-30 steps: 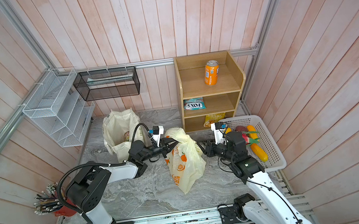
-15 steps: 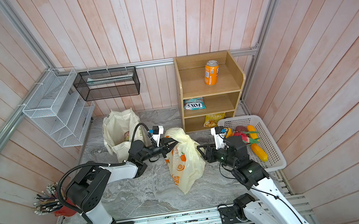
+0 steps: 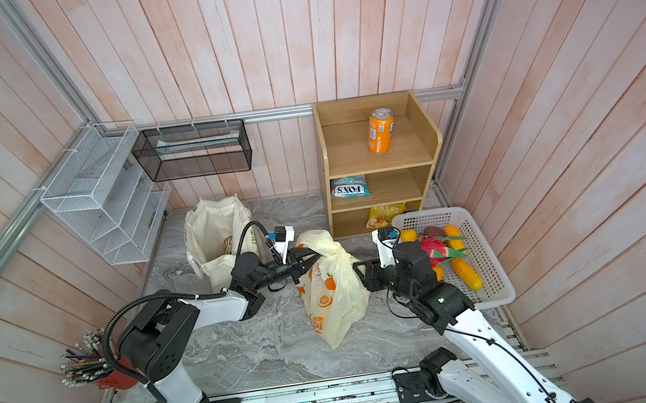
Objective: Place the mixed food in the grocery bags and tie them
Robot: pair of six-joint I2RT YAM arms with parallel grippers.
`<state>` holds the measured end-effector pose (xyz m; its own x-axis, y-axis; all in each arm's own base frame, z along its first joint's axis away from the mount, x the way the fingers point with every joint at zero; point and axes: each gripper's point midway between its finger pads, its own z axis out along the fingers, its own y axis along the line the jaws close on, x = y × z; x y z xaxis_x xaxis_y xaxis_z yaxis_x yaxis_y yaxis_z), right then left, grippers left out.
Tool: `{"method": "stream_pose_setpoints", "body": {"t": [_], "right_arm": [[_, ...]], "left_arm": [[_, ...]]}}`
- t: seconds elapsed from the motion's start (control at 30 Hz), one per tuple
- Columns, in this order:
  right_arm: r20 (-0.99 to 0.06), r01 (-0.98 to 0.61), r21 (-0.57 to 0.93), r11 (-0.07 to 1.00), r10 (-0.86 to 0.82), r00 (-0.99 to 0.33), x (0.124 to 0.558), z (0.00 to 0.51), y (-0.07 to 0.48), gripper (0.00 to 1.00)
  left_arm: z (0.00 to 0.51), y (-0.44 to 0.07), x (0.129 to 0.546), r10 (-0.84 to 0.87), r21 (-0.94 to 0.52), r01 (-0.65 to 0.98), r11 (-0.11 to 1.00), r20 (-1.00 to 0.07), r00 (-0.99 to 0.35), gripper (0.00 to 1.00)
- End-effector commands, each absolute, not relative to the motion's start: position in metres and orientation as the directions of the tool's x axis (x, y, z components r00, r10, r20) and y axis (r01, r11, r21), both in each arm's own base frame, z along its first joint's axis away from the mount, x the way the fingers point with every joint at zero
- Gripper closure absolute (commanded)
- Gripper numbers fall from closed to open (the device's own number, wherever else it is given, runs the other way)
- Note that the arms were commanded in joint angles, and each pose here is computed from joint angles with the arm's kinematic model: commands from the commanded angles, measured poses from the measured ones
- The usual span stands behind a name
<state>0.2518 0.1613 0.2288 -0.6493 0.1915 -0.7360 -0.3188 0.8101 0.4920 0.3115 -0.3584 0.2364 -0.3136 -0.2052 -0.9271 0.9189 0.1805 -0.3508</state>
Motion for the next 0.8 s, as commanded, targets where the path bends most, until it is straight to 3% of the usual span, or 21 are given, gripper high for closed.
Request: {"method": "stream_pose_setpoints", "body": {"t": [0.0, 0.07, 0.27, 0.5, 0.77], "right_arm": [[-0.777, -0.32, 0.462, 0.827, 0.204, -0.595, 0.259, 0.25, 0.156, 0.87], [-0.792, -0.317, 0.454, 0.833, 0.214, -0.572, 0.263, 0.259, 0.154, 0.97], [-0.8, -0.315, 0.497, 0.808, 0.286, -0.528, 0.28, 0.279, 0.149, 0.99], [-0.759, -0.163, 0.565, 0.809, 0.432, -0.486, 0.304, 0.262, 0.106, 1.0], [-0.726, -0.148, 0.602, 0.784, 0.461, -0.511, 0.307, 0.244, 0.104, 1.0]], "left_arm": [[0.244, -0.356, 0.315, -0.217, -0.328, 0.927, 0.181, -0.933, -0.287, 1.0], [0.244, -0.357, 0.315, -0.215, -0.326, 0.928, 0.18, -0.934, -0.286, 1.0], [0.243, -0.355, 0.314, -0.214, -0.329, 0.927, 0.179, -0.933, -0.289, 1.0], [0.249, -0.345, 0.309, -0.229, -0.319, 0.933, 0.167, -0.933, -0.278, 1.0], [0.256, -0.342, 0.291, -0.231, -0.291, 0.953, 0.087, -0.936, -0.265, 1.0]]}}
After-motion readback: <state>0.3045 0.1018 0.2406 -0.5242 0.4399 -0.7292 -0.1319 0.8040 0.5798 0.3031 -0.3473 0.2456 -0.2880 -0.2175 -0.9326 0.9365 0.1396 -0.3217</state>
